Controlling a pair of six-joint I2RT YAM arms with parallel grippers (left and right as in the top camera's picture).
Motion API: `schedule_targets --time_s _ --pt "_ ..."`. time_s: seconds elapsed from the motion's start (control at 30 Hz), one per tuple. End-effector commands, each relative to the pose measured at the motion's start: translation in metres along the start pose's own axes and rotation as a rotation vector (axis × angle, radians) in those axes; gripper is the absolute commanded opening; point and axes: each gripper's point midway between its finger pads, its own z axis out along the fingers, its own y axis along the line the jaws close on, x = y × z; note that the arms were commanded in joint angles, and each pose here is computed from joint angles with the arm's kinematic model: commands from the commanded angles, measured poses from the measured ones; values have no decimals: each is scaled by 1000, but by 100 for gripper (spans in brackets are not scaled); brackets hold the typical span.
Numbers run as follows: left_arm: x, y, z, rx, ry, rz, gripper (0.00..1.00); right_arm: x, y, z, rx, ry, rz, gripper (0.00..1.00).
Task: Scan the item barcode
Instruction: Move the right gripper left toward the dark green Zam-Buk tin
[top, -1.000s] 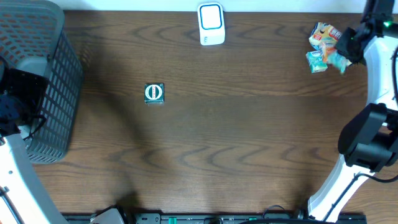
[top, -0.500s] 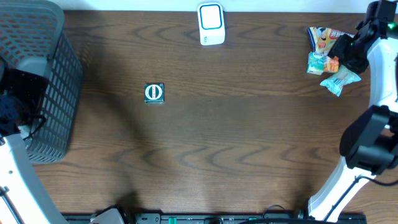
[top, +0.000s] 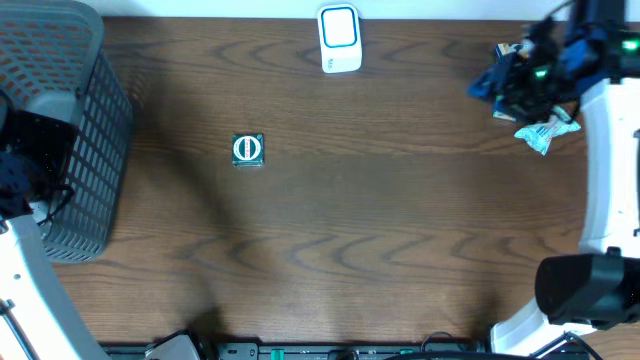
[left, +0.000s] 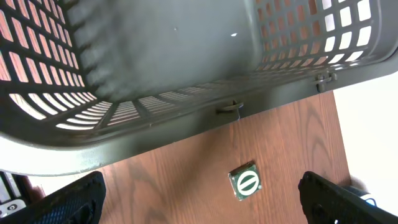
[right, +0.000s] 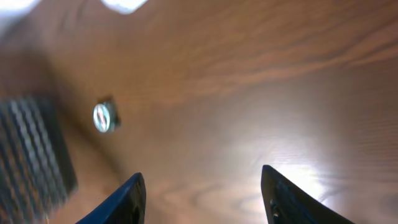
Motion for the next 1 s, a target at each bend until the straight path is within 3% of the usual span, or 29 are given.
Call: schedule_targets --time_s 0.0,0.33,0.77,0.8,0.83,0.97 --pt "-1 1 -1 -6 -5 -5 98 22 35 3 -37 35 -137 52" --pt "-1 1 -1 -6 -5 -5 98 55 91 25 -58 73 -311 54" --pt "-1 1 -1 -5 -6 -5 98 72 123 37 -60 60 -423 63" --pt "-1 1 -1 -6 -5 -5 98 73 125 38 -62 62 -430 94" --pt "-1 1 -1 -6 -5 -5 98 74 127 38 -64 61 -435 99" --pt "-1 1 -1 -6 -5 -5 98 80 133 40 -69 65 -456 99"
